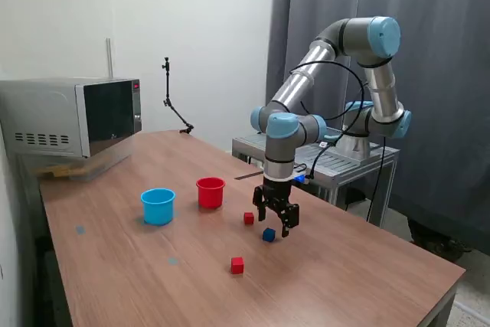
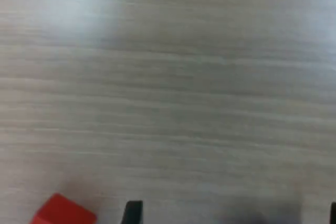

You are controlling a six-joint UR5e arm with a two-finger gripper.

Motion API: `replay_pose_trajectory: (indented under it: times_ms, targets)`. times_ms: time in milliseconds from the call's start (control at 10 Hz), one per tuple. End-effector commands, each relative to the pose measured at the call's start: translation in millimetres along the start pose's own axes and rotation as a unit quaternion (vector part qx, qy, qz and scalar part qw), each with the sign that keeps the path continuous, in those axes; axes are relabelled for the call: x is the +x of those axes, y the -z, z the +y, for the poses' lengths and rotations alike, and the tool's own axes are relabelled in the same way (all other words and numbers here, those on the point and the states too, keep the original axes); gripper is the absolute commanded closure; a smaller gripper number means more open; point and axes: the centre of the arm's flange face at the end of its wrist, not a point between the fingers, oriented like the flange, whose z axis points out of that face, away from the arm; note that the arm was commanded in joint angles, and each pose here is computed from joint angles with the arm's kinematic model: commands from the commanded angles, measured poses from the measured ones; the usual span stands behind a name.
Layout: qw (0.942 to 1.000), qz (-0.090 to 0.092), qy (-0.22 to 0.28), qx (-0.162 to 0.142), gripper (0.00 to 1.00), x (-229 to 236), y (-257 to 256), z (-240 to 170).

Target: Place red objects in the red bin, and blue objects in the blue bin.

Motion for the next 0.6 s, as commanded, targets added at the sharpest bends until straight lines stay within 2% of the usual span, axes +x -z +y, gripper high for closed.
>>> replay_pose_trajectory:
  times_ms: [0,100,200,500]
  targets:
    - [0.9982,-0.018,0.058,0.006,0.00,-5.9,2.4,2.6]
    - [0.9971,-0.032,0.069,0.005,0.00,-7.6,3.9,3.5]
    - [0.9968,-0.036,0.071,0.006,0.00,-7.4,3.8,3.2]
    - [0.9968,-0.031,0.072,-0.015,0.00,5.4,20.7,13.7]
